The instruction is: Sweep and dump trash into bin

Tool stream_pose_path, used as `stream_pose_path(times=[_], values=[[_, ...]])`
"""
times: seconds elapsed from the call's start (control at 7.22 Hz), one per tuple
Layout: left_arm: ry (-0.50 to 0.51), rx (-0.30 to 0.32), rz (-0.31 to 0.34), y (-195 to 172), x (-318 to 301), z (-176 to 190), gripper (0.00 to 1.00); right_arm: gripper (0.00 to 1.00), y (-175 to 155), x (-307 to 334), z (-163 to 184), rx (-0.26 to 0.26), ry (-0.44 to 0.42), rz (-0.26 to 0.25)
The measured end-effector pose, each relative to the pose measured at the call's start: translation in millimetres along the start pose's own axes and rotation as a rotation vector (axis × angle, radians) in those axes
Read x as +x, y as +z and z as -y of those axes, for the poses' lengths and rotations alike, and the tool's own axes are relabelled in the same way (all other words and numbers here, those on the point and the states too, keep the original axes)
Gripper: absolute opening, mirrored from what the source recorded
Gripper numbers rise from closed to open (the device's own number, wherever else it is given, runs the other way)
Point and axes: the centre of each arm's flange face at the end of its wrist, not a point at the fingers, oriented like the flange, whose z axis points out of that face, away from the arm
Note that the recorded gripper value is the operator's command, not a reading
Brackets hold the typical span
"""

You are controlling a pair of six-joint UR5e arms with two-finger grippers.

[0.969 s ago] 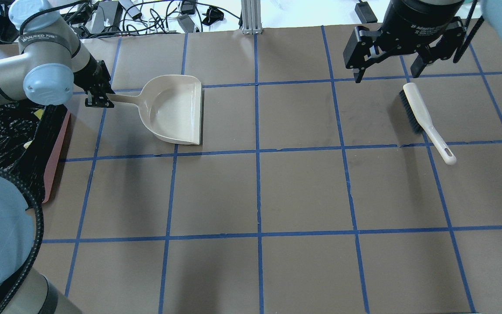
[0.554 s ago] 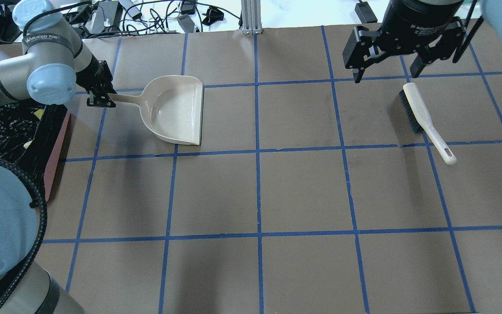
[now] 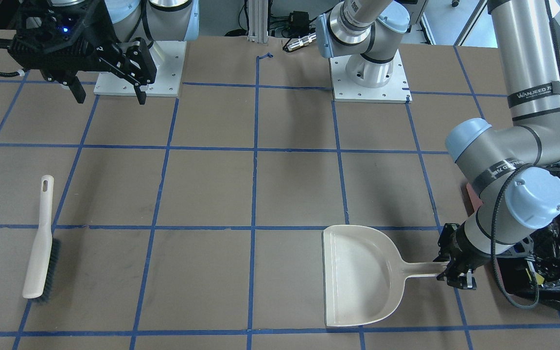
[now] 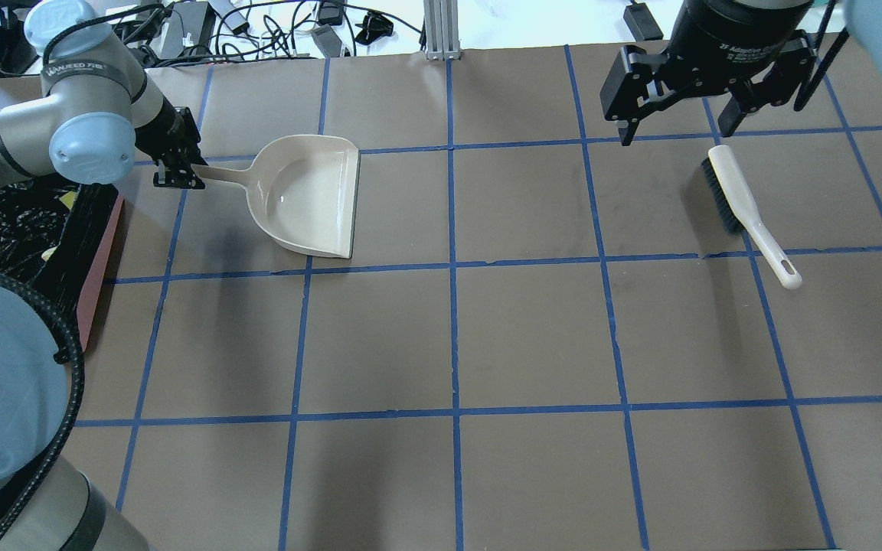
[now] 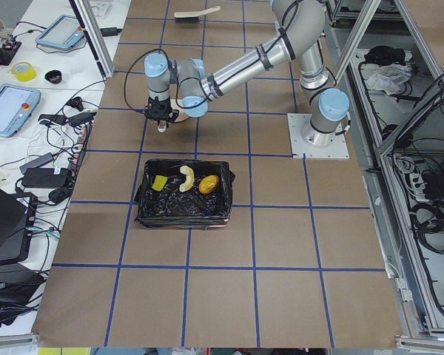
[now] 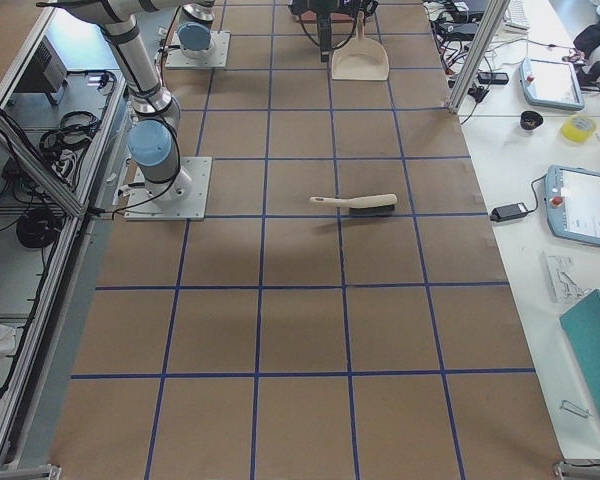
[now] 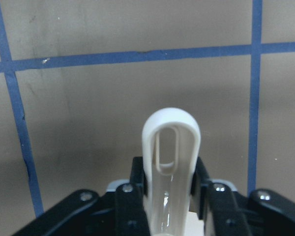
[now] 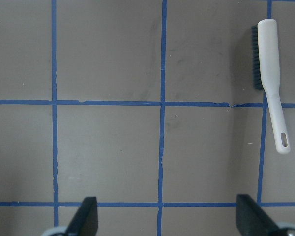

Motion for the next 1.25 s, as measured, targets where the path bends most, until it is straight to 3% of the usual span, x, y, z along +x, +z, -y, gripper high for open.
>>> stream_pose_path(times=[0.14,0.28,0.83,1.11,1.25], values=[[0.006,0.001,0.002,-1,-1,0,0.60,1.00,0,1,0,-0.001,0.001,-0.002],[0.013,0.005,-0.002,-2,-1,0,0.65,1.00,1,1,1,-0.002,0.000,-0.003],[0.070,0.009,-0.037,-17,4,-6,0.70,1.00,6,3,1,-0.010,0.005,-0.008],[0.367,0.036,-0.097,-59,9,-35,0.71,1.00,5,3,1,-0.010,0.008,-0.009],[0.505,0.055,-0.126,-84,7,-55,0.84,1.00,6,3,1,-0.012,0.008,-0.011]])
